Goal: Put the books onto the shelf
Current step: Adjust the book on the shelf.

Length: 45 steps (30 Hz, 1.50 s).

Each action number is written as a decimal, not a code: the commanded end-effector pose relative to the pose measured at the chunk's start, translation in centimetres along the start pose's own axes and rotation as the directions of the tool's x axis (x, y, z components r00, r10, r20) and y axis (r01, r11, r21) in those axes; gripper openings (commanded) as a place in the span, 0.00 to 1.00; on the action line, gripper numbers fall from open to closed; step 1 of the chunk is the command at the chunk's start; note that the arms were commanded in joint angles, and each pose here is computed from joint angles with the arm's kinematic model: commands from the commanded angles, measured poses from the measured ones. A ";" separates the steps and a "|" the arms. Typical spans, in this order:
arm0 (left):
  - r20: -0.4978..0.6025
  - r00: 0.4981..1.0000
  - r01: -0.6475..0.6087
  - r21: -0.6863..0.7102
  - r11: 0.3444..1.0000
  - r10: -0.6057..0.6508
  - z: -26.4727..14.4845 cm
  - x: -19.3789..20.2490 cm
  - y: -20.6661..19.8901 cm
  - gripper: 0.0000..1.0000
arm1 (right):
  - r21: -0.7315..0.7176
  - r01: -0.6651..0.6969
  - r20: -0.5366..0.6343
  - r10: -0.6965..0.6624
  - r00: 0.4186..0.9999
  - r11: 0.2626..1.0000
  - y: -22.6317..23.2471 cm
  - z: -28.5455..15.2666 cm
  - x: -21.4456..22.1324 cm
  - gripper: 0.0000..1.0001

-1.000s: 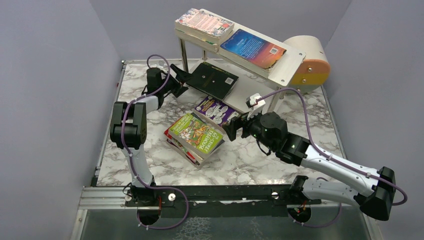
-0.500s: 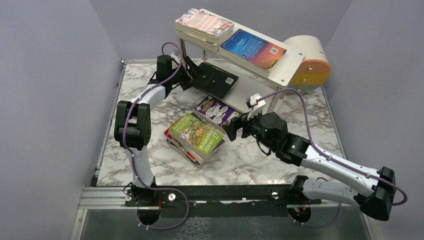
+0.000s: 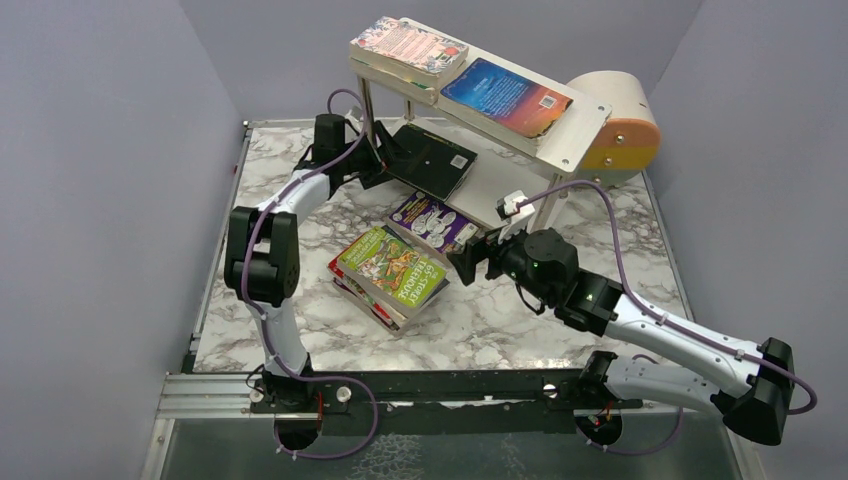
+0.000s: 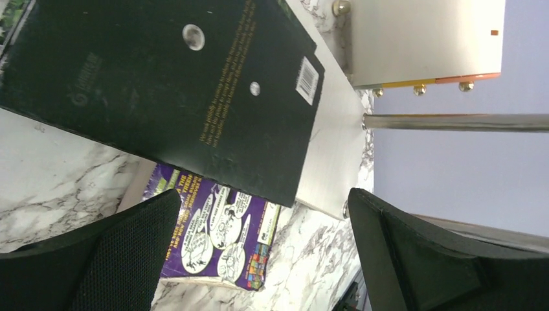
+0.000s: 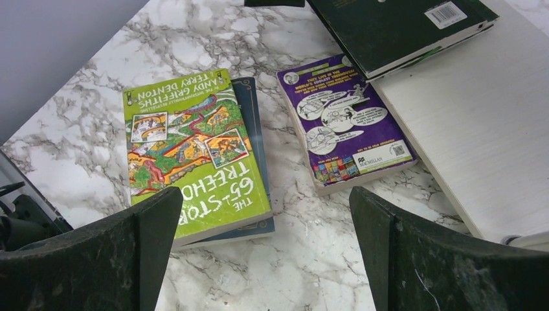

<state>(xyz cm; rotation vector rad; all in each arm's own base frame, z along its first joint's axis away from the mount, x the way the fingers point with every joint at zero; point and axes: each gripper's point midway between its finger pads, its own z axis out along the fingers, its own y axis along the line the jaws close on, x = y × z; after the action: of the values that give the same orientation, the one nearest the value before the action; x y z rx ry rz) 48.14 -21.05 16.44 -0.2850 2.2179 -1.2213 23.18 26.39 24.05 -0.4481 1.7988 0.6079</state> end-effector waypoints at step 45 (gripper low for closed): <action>-0.184 0.976 -0.121 -0.013 0.993 0.116 4.6 5.6 -1.4 0.99 | 0.046 -0.044 0.034 0.043 0.999 0.998 -0.9 -1.1 -0.5 1.00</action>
<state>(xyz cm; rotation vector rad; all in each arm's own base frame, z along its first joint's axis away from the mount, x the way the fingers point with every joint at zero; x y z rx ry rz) 45.45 -26.45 13.02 -0.0610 2.4030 -1.1924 23.04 25.52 24.46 -0.3973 1.7921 0.6100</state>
